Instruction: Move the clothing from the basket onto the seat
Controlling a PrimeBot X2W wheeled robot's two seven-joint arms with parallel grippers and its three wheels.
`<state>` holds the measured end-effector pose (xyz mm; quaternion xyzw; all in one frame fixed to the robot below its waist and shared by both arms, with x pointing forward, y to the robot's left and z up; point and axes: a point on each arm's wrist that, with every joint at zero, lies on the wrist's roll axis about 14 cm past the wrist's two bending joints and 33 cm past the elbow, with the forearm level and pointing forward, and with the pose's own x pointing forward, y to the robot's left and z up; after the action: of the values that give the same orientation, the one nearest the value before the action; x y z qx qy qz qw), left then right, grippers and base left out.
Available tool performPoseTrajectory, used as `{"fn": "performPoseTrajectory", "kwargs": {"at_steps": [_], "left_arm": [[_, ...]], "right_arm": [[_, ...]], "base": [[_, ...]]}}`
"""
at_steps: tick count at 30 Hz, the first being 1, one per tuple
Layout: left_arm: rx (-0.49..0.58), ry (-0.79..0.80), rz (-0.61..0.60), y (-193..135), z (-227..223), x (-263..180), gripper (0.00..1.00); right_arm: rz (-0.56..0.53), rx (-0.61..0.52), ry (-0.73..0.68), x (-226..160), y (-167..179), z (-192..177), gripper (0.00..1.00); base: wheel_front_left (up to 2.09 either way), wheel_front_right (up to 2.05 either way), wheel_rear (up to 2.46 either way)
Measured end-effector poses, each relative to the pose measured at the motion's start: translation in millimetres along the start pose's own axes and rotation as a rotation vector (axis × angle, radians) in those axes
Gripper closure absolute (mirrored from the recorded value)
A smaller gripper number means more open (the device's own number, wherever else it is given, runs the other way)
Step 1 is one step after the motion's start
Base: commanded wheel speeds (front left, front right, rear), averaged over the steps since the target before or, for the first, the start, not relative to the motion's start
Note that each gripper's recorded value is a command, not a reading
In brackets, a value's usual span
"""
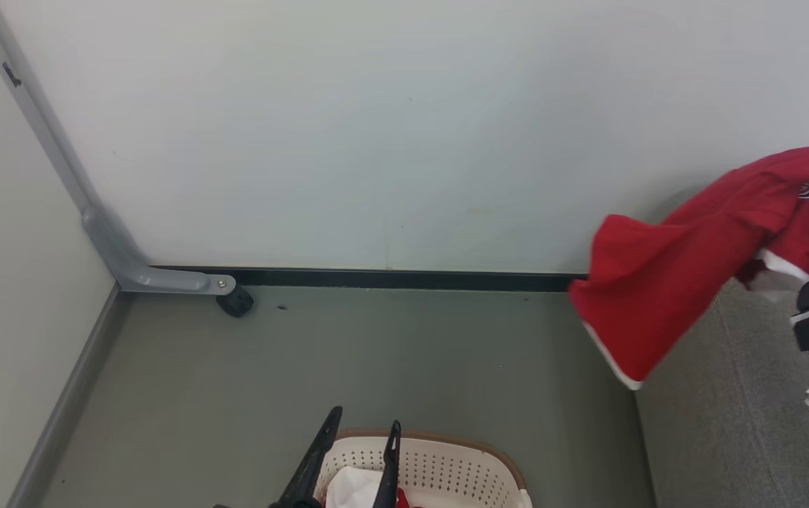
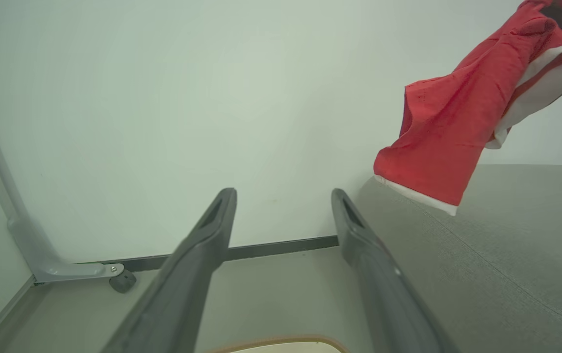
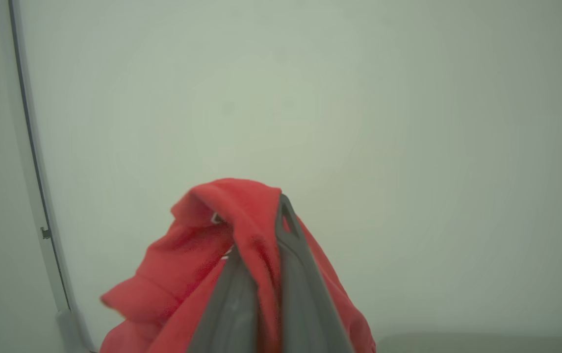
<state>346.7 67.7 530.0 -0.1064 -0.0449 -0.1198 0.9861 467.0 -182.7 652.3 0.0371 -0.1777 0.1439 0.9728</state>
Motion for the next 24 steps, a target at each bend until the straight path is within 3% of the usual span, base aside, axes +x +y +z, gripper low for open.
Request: {"fn": "performPoseTrajectory", "kwargs": {"at_steps": [8,24], "left_arm": [[-0.034,0.05,-0.135,-43,-17,3,0.0],[-0.052,0.054,-0.382,-106,-30,29,0.0]], "right_arm": [[-0.183,-0.062,0.05,-15,-83,-6,1.0],[-0.509,-0.097,0.122,-45,-217,-21,1.0]], "base": [[0.0,0.0,0.0],[0.0,0.0,0.0]]}}
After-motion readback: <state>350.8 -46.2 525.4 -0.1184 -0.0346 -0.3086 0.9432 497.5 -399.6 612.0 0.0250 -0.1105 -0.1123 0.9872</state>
